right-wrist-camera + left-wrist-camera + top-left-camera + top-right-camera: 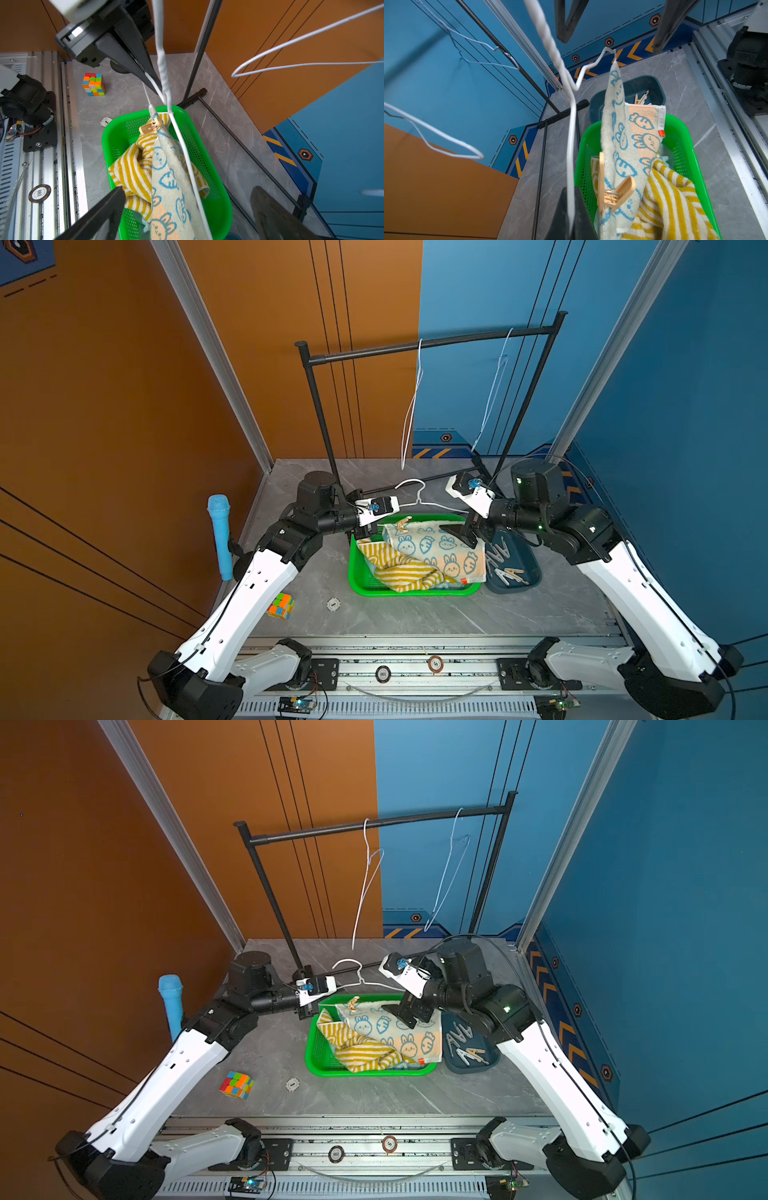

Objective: Remove the clothespins securing towels to the hanger
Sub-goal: Remove the clothespin from the hanger.

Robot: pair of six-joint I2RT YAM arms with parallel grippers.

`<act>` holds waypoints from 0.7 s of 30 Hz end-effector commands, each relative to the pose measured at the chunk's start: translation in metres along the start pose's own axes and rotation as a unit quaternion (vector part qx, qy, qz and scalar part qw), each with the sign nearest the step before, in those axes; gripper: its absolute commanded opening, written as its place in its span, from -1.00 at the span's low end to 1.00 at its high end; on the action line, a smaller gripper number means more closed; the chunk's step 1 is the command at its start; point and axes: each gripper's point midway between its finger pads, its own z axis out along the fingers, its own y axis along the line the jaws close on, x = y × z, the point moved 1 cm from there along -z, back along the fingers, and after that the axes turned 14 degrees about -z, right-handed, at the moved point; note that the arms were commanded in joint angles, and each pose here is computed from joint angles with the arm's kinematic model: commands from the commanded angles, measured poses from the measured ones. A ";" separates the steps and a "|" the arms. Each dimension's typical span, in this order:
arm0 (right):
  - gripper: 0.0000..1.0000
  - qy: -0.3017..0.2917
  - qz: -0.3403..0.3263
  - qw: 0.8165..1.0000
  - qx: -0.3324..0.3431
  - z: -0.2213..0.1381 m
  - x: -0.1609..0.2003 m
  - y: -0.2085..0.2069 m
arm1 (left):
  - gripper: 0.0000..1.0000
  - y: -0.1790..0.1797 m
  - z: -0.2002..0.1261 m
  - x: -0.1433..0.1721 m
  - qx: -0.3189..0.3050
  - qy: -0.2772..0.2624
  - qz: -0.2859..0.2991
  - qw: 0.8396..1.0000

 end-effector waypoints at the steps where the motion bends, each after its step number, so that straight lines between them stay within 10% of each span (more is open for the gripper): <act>1: 0.89 0.013 -0.026 0.999 -0.022 0.001 -0.006 0.006 | -1.00 -0.013 0.002 -0.004 0.033 -0.021 0.017 0.999; 21: -0.29 -0.030 -0.077 0.992 -0.098 0.032 -0.039 0.025 | -1.00 -0.017 0.000 -0.005 0.040 -0.027 0.019 0.999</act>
